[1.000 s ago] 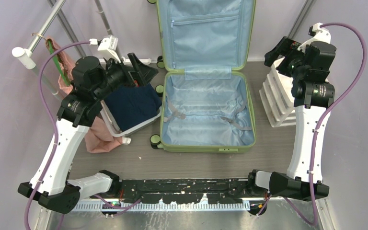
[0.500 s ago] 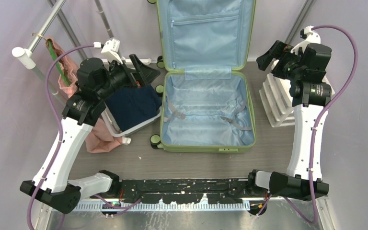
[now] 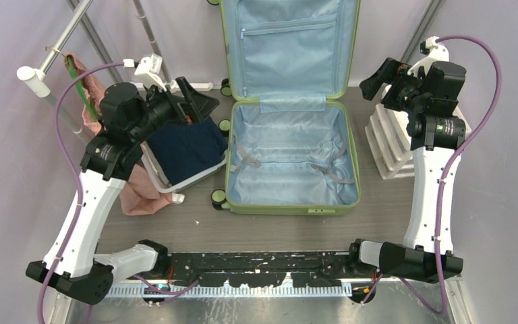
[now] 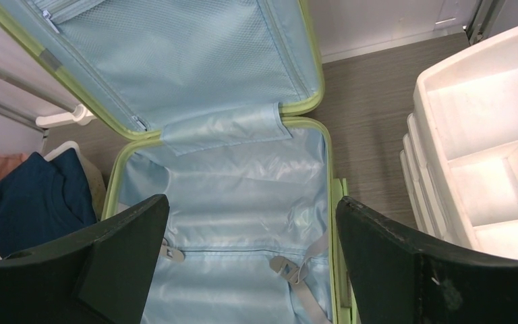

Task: Open, take out, and arrange the luggage
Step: Reset both arms

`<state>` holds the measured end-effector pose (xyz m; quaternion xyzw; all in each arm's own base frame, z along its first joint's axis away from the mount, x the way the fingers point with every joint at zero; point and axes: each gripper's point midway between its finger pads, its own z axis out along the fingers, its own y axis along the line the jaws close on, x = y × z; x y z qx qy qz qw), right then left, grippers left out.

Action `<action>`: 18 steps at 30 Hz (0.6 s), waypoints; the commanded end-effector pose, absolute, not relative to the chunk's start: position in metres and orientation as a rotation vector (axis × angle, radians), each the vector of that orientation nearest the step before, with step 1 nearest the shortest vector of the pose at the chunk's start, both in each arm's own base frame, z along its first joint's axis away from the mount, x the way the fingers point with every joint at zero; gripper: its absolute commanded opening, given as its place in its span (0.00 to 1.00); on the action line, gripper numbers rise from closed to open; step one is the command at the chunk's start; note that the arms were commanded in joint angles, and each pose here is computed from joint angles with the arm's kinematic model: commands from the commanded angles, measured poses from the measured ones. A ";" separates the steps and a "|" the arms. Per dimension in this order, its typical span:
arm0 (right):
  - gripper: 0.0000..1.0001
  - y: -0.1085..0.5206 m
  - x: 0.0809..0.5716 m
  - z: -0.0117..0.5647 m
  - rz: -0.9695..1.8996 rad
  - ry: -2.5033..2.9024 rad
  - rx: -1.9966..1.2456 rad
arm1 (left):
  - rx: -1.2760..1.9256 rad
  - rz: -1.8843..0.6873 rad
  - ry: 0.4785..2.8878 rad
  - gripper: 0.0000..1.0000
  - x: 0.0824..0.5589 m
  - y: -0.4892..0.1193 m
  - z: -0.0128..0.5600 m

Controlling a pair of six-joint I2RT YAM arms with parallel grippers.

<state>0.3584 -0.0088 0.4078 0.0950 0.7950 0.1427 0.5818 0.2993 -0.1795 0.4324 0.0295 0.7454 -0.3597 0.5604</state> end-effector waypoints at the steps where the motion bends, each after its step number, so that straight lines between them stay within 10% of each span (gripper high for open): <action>1: 1.00 -0.012 0.355 0.439 0.291 1.756 0.180 | 0.100 -0.795 1.641 1.00 0.288 -0.166 0.472; 18: 1.00 -0.015 0.352 0.446 0.268 1.724 0.183 | 0.096 -0.764 1.542 1.00 0.278 -0.154 0.499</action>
